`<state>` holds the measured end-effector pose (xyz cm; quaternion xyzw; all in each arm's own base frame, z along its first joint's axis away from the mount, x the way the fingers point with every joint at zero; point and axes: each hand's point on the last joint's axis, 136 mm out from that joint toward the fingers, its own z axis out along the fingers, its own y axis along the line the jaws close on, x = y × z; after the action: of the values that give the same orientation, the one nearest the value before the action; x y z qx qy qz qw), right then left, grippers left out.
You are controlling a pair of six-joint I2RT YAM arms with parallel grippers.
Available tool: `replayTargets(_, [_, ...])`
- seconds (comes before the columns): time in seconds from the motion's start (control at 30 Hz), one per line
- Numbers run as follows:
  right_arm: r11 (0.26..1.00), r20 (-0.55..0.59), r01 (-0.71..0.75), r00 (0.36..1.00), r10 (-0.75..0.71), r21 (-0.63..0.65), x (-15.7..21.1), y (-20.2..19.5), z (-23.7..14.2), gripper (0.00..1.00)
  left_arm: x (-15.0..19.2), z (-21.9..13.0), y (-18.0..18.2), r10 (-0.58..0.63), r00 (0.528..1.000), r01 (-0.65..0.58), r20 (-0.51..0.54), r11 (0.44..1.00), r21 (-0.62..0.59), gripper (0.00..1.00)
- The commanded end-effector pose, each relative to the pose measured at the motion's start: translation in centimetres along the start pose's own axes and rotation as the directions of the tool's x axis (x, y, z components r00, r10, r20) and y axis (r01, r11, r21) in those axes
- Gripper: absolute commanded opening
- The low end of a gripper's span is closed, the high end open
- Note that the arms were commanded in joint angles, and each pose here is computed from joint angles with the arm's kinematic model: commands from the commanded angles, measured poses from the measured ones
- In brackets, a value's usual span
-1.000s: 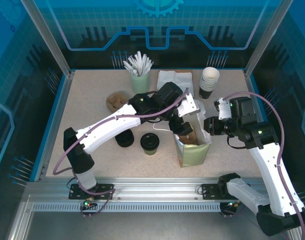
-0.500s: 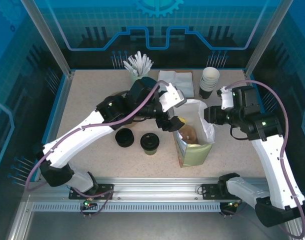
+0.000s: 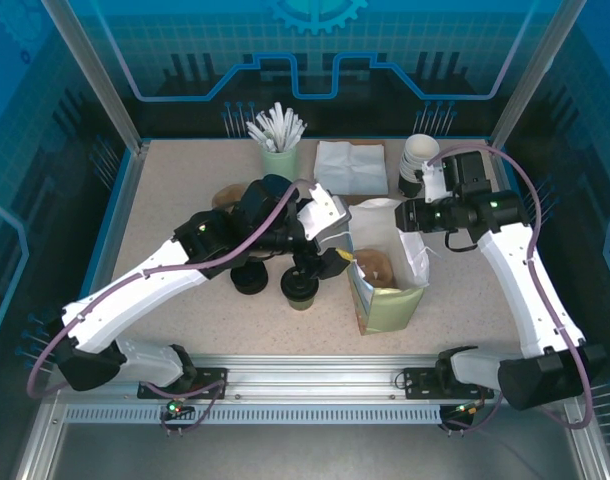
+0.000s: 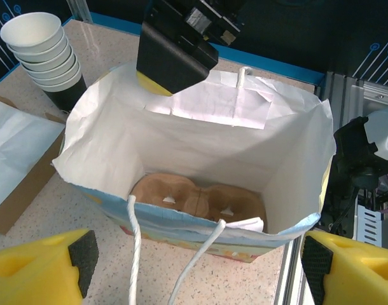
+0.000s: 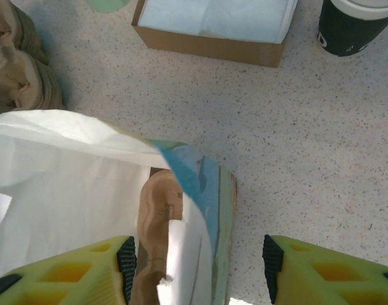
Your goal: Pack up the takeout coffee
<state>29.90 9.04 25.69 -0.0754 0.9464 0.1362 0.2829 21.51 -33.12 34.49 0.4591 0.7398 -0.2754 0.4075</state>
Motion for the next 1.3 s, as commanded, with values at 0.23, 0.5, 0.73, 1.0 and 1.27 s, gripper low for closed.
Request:
replayTargets(0.23, [0.997,-0.045,0.025,0.999,-0.028,-0.073,0.1,0.4,2.5,0.53,-0.3,-1.4,0.2,-0.035,0.998,0.036,0.05,0.999,-0.017,0.86])
replayTargets(0.5, [0.991,-0.031,0.037,0.999,-0.042,-0.131,-0.5,1.4,2.5,0.14,-0.6,-2.1,-0.1,-0.039,0.997,0.04,0.072,0.999,-0.012,0.86])
replayTargets(0.73, [0.984,0.104,0.058,0.994,-0.041,-0.166,-1.8,2.7,-0.5,0.0,-0.6,-2.7,-0.1,-0.048,0.996,0.05,0.081,0.999,-0.014,0.86])
replayTargets(1.0, [0.984,0.284,0.067,0.959,-0.017,-0.168,-1.8,3.2,-3.3,0.0,-0.4,-3.3,-0.2,-0.058,0.993,0.061,0.104,0.998,-0.018,0.86])
replayTargets(1.27, [0.986,0.388,0.049,0.922,0.017,-0.159,-1.2,3.3,-5.9,0.0,0.1,-3.2,-0.5,-0.075,0.992,0.075,0.102,0.997,0.0,0.86])
